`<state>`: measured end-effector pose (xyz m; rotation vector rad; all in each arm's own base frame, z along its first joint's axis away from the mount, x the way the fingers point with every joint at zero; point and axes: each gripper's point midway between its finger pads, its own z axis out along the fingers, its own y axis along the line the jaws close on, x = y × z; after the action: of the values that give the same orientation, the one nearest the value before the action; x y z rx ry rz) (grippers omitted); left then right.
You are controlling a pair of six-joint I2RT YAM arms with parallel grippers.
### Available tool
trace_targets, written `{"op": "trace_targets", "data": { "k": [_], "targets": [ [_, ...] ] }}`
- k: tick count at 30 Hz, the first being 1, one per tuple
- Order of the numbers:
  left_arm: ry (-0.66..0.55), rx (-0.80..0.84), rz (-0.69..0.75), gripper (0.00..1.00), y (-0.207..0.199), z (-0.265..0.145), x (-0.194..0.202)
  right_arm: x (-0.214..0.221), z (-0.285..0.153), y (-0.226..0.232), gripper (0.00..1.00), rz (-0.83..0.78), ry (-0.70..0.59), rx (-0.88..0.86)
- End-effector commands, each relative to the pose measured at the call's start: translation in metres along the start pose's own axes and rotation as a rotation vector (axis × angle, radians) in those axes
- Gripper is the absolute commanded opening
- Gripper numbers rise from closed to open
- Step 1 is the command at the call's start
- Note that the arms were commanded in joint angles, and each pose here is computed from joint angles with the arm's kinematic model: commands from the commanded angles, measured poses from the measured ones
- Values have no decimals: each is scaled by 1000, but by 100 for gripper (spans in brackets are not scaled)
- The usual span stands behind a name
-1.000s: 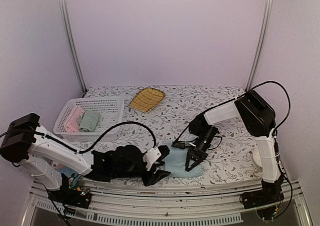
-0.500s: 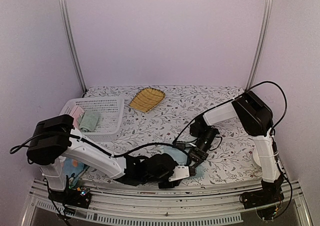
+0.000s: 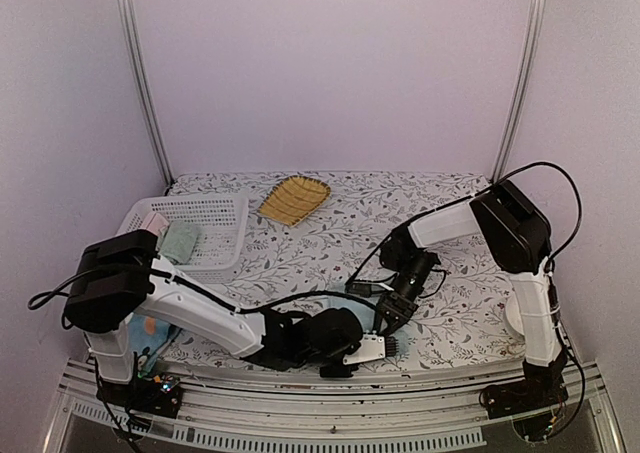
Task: Roll the towels
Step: Roll the towel at the center of the board.
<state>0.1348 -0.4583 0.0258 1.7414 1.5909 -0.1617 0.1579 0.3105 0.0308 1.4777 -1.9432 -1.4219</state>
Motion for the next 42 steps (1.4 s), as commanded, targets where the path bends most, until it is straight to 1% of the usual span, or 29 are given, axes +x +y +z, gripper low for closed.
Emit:
{"op": "trace_targets", "data": {
  "k": [1, 5, 7, 9, 13, 16, 18, 19, 22, 24, 31, 35, 40, 42],
  "targets": [
    [59, 143, -40, 14, -23, -3, 12, -32, -56, 31, 34, -130, -94, 130],
    [66, 283, -181, 13, -22, -5, 14, -64, -121, 83, 38, -306, -245, 319],
    [84, 309, -261, 13, -16, 0, 19, -72, -142, 106, 38, -369, -289, 440],
    [130, 353, -337, 12, -16, 14, 34, -77, -157, 130, 37, -435, -339, 535],
    [174, 526, -524, 12, -16, 24, 41, -65, -162, 181, 36, -596, -416, 602],
    [176, 647, -655, 12, -13, 23, 38, -46, -147, 195, 36, -677, -396, 600],
    [178, 723, -736, 13, -11, 22, 37, -37, -129, 187, 36, -686, -335, 612],
    [180, 741, -767, 13, -9, 22, 37, -30, -119, 175, 36, -672, -290, 626],
    [188, 821, -853, 14, -8, 20, 39, -16, -99, 128, 36, -619, -177, 742],
    [208, 853, -894, 14, -7, 22, 42, -8, -87, 101, 40, -611, -115, 806],
    [260, 878, -929, 15, -7, 25, 43, 1, -52, 35, 54, -623, 52, 941],
    [274, 872, -936, 15, -6, 26, 45, -4, -43, 14, 54, -630, 82, 988],
    [284, 867, -952, 15, -5, 27, 48, 3, -26, -1, 54, -612, 125, 961],
    [289, 861, -959, 15, -4, 28, 50, 9, -18, -6, 51, -596, 154, 947]
  ]
}}
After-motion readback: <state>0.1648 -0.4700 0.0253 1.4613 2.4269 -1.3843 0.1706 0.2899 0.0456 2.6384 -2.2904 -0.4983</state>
